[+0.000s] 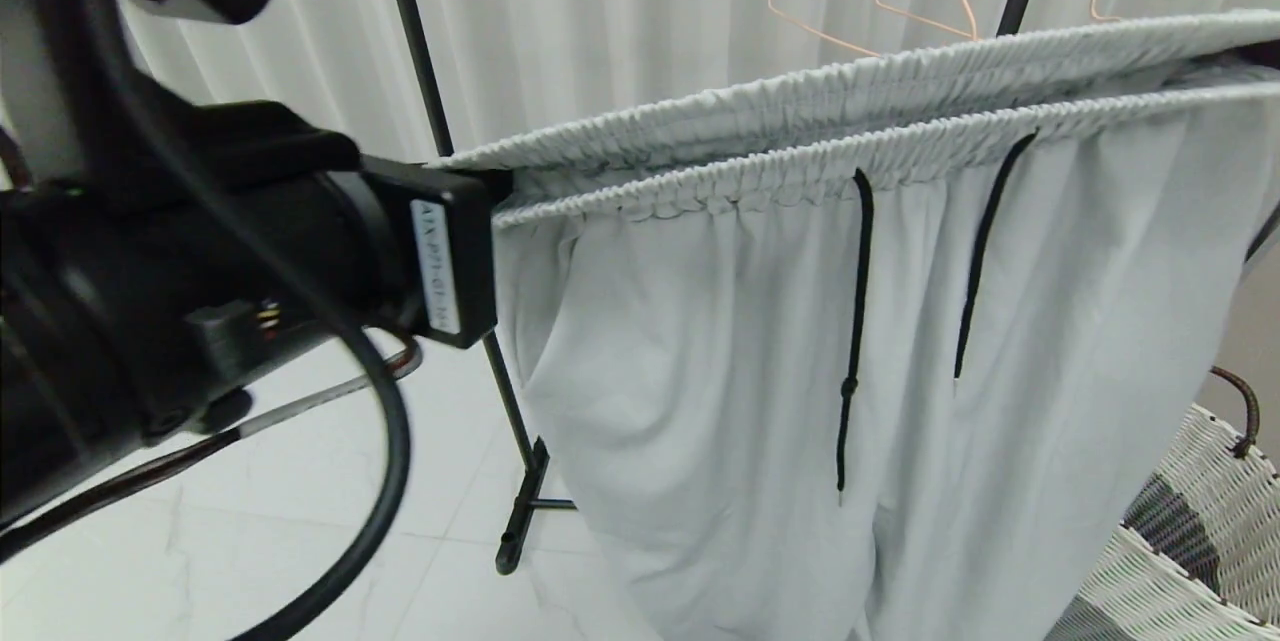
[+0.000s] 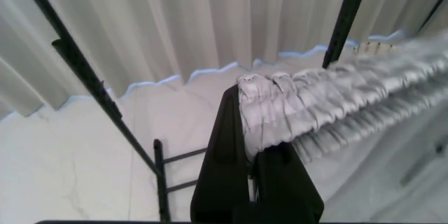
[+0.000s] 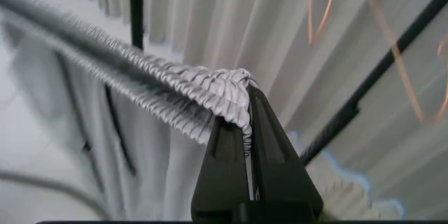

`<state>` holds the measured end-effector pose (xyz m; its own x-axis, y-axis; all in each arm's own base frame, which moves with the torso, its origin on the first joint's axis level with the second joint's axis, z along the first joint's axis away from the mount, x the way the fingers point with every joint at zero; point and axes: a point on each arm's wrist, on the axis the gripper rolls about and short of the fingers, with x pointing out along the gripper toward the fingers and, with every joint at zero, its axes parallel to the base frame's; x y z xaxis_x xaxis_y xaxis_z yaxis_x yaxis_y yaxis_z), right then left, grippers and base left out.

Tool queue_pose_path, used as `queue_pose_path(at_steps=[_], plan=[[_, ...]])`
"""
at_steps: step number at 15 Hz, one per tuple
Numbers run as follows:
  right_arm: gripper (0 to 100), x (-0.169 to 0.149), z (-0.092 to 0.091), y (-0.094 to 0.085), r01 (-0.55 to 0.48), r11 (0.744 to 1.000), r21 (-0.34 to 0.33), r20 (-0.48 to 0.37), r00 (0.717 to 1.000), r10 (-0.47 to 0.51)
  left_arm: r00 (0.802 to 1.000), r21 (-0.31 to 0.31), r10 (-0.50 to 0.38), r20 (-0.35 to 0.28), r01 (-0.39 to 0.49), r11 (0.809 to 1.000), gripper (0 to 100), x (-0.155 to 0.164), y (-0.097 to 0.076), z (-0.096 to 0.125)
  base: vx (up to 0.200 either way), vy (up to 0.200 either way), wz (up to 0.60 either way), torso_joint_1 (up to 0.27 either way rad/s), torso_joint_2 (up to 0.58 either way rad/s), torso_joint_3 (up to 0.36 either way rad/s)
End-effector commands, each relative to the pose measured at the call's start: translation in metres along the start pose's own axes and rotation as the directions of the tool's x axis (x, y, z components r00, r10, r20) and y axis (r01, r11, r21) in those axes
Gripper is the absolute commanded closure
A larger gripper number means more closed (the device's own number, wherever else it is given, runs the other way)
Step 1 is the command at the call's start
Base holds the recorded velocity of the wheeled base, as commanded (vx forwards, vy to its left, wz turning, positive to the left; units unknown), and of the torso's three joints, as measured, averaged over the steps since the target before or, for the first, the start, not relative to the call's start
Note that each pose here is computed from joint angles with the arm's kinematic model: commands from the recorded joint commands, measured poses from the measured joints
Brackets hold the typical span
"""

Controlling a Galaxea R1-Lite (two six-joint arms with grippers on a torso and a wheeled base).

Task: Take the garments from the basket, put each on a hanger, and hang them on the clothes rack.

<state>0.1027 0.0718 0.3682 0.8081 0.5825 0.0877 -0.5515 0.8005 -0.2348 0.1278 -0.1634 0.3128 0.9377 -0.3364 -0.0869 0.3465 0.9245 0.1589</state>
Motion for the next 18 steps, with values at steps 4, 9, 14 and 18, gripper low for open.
queue_pose_path(at_steps=[4, 9, 14, 18], plan=[[100, 0.075, 0.004, 0.017, -0.087, 0.996, -0.011, 0.002, 0.996, 0.087, 0.979, 0.123, -0.189, 0.080, 0.179, 0.976, 100, -0.074, 0.018, -0.020, 0.000, 0.000, 0.00, 0.000, 0.00, 0.000], [100, 0.066, 0.010, 0.015, -0.024, 1.000, -0.017, 0.004, 1.000, 0.024, 0.973, 0.142, -0.208, 0.099, 0.193, 0.971, 100, -0.078, 0.018, -0.016, 0.000, 0.000, 0.00, 0.000, 0.00, 0.000], [100, 0.029, 0.026, 0.004, 0.011, 1.000, -0.014, -0.038, 0.999, -0.012, 0.990, 0.075, -0.050, 0.131, 0.041, 0.996, 100, -0.039, 0.015, 0.026, 0.000, 0.000, 0.00, 0.000, 0.00, 0.000], [100, -0.006, 0.003, 0.009, -0.039, 0.999, -0.005, -0.169, 0.985, 0.037, 0.995, 0.066, 0.009, 0.100, -0.016, 0.998, 100, -0.009, 0.006, 0.021, 0.000, 0.000, 0.00, 0.000, 0.00, 0.000]])
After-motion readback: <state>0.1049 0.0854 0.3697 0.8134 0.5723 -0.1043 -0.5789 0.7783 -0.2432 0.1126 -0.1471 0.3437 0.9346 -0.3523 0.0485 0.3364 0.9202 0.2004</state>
